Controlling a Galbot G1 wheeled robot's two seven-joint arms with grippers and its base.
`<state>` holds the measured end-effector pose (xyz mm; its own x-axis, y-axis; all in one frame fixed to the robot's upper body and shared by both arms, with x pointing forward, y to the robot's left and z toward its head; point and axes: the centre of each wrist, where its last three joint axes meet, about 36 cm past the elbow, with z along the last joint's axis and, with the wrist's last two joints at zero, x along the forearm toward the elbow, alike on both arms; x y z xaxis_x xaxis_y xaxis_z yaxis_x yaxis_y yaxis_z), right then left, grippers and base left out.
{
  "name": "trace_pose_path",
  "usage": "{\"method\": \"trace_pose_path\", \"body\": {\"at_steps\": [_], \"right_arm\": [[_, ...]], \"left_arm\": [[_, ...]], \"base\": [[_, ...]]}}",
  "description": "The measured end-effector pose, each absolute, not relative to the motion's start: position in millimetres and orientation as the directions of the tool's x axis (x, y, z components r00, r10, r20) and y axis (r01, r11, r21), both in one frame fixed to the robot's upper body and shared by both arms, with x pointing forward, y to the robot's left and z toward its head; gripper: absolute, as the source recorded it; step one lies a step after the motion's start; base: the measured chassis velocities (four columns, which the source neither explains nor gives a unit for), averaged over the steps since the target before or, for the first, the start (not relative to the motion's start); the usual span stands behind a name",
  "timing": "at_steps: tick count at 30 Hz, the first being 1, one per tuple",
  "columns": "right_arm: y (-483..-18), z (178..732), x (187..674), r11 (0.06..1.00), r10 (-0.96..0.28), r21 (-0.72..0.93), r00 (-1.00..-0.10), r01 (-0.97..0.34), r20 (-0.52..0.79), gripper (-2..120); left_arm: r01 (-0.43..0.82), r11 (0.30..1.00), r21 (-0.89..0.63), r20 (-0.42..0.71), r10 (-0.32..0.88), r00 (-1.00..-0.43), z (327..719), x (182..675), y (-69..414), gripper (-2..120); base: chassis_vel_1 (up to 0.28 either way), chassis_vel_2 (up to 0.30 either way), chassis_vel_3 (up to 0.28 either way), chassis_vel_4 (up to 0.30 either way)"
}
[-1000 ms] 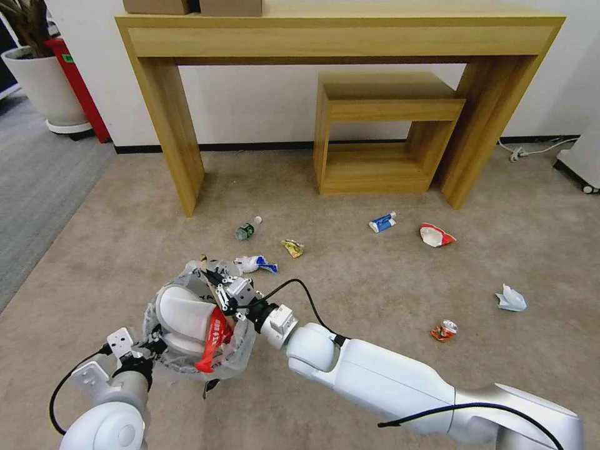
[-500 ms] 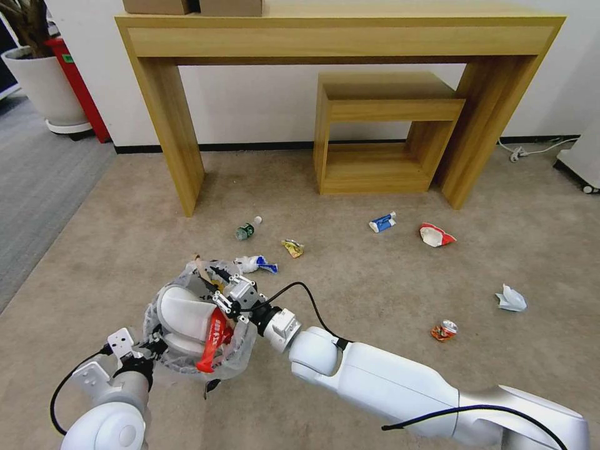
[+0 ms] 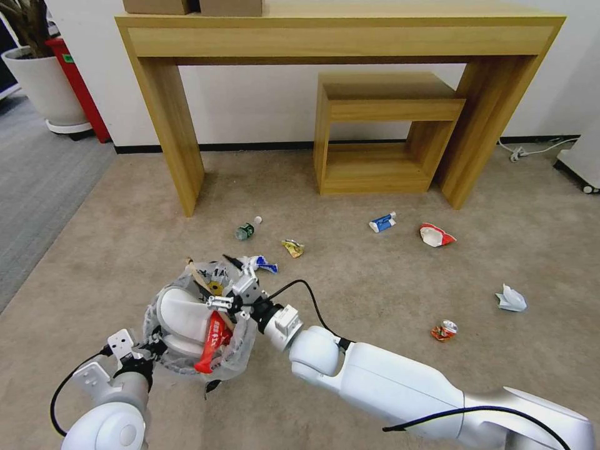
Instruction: Pick up the trash bin and place the garbage on the floor into it.
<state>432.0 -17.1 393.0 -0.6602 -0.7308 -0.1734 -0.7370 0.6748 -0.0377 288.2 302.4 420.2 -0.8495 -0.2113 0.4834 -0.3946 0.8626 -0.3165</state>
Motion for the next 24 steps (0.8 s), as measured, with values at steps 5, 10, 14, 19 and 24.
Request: {"method": "trace_pose_path", "body": {"at_steps": [5,10,14,19,24], "right_arm": [[-26.2,411.7,438.8,0.715,-0.686,0.005,-0.703,-0.699,-0.188,100],[-42.7,430.7,450.7,0.773,-0.614,0.038,-0.762,-0.633,-0.209,100],[-52.5,436.1,457.3,0.798,-0.58,0.044,-0.785,-0.601,-0.216,100],[-83.1,447.0,473.5,0.852,-0.494,0.06,-0.838,-0.52,-0.233,100],[-159.3,482.6,487.1,0.887,-0.367,0.18,-0.886,-0.425,-0.284,100]], "left_arm": [[-0.396,0.863,-0.312,0.487,-0.213,-0.847,419.6,289.2,304.4,0],[-0.4,0.864,-0.308,0.493,-0.214,-0.843,417.8,290.0,306.0,0],[-0.401,0.864,-0.305,0.495,-0.215,-0.842,417.4,290.0,306.6,0],[-0.402,0.865,-0.299,0.496,-0.219,-0.84,417.3,290.1,308.3,0],[-0.405,0.87,-0.282,0.495,-0.23,-0.838,419.6,287.1,310.6,0]], "base": [[0.0,0.0,0.0,0.0],[0.0,0.0,0.0,0.0],[0.0,0.0,0.0,0.0],[0.0,0.0,0.0,0.0],[0.0,0.0,0.0,0.0]]}}
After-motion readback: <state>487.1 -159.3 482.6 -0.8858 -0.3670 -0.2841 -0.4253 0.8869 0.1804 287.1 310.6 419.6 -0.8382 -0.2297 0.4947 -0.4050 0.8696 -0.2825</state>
